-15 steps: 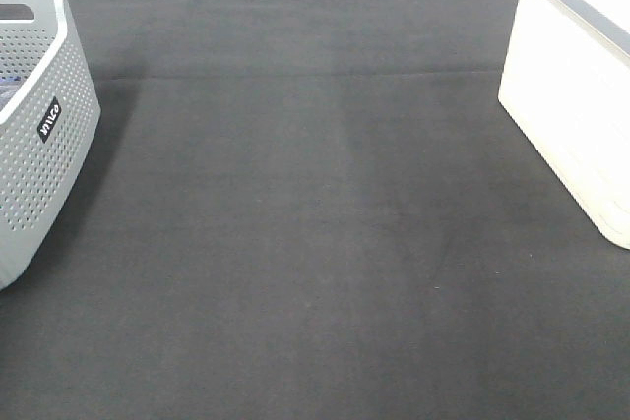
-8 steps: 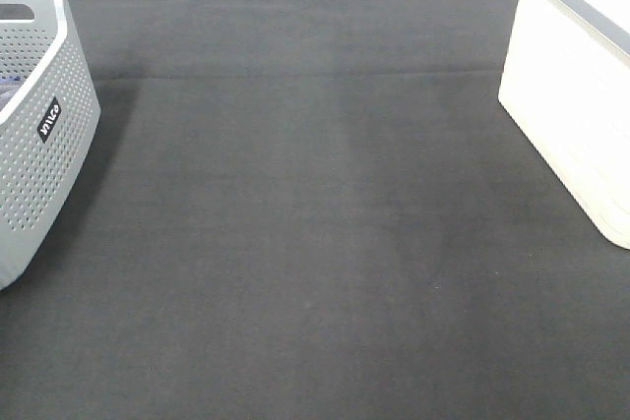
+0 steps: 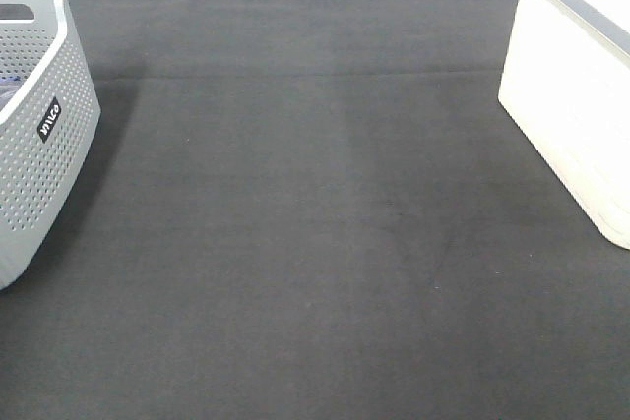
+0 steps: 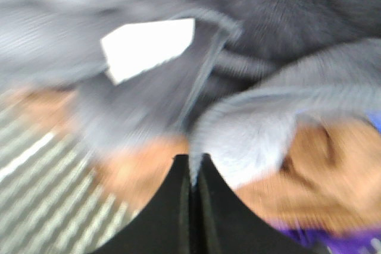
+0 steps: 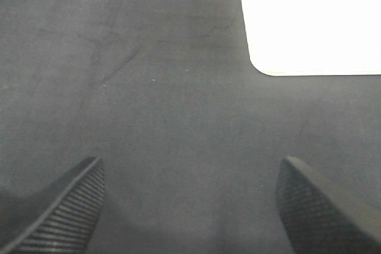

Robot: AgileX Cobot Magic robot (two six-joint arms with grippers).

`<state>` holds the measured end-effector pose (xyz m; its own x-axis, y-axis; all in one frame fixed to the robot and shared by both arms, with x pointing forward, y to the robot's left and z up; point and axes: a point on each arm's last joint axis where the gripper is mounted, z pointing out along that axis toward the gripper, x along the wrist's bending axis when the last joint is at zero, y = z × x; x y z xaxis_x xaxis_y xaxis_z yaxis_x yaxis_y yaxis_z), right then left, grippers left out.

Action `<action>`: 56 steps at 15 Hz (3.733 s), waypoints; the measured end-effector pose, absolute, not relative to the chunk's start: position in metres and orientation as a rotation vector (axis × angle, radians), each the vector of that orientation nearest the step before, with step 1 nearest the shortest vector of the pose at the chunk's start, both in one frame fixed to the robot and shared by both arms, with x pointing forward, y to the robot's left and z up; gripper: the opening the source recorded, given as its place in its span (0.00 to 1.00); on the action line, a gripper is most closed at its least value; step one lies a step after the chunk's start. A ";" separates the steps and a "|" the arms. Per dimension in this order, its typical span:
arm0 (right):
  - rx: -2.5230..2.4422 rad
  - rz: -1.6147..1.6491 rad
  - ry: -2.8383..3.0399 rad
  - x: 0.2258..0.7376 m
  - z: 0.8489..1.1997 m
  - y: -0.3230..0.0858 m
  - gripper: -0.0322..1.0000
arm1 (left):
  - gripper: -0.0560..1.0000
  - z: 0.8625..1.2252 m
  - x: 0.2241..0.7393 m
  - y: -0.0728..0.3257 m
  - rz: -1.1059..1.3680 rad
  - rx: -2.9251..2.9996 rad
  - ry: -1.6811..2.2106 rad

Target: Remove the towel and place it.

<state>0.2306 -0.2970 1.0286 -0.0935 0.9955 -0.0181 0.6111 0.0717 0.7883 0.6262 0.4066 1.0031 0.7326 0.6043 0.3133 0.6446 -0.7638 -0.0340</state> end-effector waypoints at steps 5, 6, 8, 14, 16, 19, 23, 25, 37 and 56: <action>1.597 0.846 1.770 0.231 1.029 -0.297 0.77 | 0.05 1.066 0.596 0.399 -0.544 -2.763 -1.117; 1.597 0.846 1.770 0.231 1.029 -0.297 0.77 | 0.05 1.079 0.589 0.397 -0.587 -2.762 -1.126; 1.597 0.846 1.770 0.231 1.029 -0.297 0.77 | 0.05 1.107 0.574 0.391 -0.699 -2.767 -1.152; 1.597 0.846 1.770 0.231 1.029 -0.297 0.77 | 0.05 1.160 0.540 0.367 -0.934 -2.886 -1.283; 1.597 0.846 1.770 0.231 1.029 -0.297 0.77 | 0.05 1.170 0.535 0.365 -0.988 -2.886 -1.285; 1.597 0.846 1.770 0.231 1.029 -0.297 0.77 | 0.05 1.201 0.518 0.359 -1.223 -2.859 -1.277; 1.597 0.846 1.770 0.231 1.029 -0.297 0.77 | 0.05 1.234 0.495 0.350 -1.546 -2.808 -1.257; 1.597 0.846 1.770 0.231 1.029 -0.297 0.77 | 0.05 1.246 0.489 0.346 -1.676 -2.803 -1.231; 1.226 1.432 2.137 0.296 1.079 -0.243 0.77 | 0.05 1.314 0.485 0.279 -2.347 -3.199 -0.457; 0.603 2.092 2.065 0.431 1.103 -0.205 0.69 | 0.05 1.241 0.544 0.100 -1.946 -3.716 0.138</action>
<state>0.4306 -0.2050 1.1030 -0.9097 0.3734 0.1819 0.1771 -0.0475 0.9830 0.5436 0.0997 1.2412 0.6773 0.3601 0.6416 -0.4468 -0.4915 0.7475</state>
